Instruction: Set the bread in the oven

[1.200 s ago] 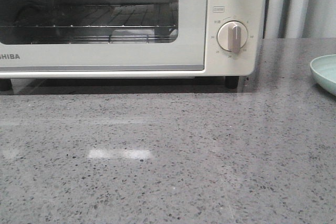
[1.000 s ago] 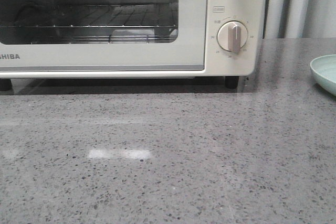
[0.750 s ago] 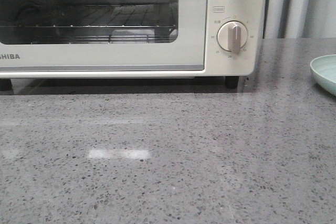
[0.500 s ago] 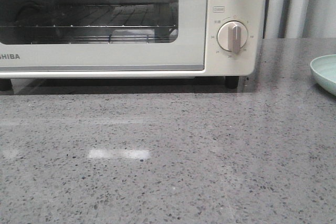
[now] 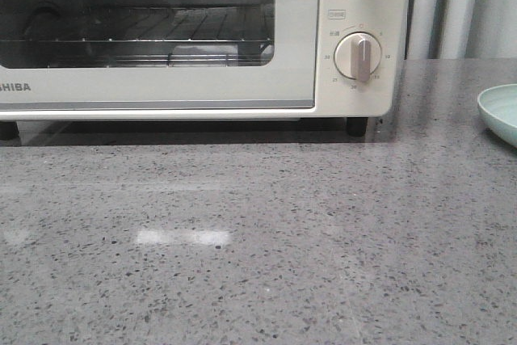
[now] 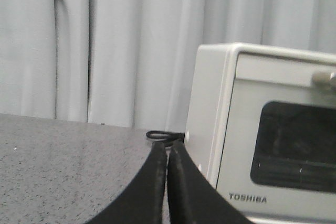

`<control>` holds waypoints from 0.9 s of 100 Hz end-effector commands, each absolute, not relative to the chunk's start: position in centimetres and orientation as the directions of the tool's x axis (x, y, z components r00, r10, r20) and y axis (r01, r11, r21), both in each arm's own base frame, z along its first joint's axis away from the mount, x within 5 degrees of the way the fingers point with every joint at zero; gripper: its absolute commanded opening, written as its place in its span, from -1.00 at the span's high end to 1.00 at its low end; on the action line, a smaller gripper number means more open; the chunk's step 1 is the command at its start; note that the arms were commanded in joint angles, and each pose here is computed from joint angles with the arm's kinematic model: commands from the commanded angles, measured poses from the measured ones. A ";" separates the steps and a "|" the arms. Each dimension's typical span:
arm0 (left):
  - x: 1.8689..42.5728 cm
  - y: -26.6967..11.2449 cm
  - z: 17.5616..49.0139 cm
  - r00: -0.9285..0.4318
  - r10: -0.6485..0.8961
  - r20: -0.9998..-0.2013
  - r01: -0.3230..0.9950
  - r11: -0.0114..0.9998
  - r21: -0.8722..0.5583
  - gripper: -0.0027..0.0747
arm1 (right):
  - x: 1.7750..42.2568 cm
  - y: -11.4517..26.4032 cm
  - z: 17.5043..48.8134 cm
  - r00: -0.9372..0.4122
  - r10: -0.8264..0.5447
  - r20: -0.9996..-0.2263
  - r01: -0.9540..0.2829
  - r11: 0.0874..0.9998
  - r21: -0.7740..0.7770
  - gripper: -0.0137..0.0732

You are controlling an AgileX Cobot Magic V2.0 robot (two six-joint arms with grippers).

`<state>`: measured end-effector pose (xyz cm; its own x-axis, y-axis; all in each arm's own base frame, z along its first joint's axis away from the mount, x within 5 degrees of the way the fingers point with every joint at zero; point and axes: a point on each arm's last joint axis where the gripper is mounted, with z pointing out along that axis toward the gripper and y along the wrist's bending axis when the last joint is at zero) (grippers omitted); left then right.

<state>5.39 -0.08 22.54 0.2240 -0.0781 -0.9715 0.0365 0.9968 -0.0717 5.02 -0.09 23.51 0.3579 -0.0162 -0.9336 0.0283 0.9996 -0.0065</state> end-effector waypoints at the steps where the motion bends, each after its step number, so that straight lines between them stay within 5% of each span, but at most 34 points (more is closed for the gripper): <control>1: 4.9 0.2 23.0 0.341 -0.170 -0.925 0.053 0.985 -0.162 0.99 | 4.3 0.0 24.4 0.493 0.058 -0.868 -0.013 0.998 0.059 0.86; 28: 4.9 0.8 23.0 0.341 -0.439 -0.831 0.086 0.895 -0.438 0.99 | 4.1 -0.1 24.8 0.539 0.093 -0.837 -0.032 0.995 0.090 0.86; 53: 4.3 1.4 24.3 0.471 -0.442 -0.763 0.099 0.887 -0.452 0.99 | 4.1 -0.1 26.0 0.468 0.188 -0.863 -0.067 0.982 0.178 0.86; 75: 4.1 0.0 26.7 0.327 -0.313 -0.892 0.141 0.949 -0.282 0.99 | 3.4 -0.1 28.2 0.229 0.275 -0.934 -0.048 0.961 0.271 0.86; 90: 3.8 -0.7 30.1 0.219 -0.303 -0.927 0.222 0.941 -0.255 0.99 | 3.2 0.0 29.5 0.152 0.208 -0.966 -0.055 0.978 0.202 0.86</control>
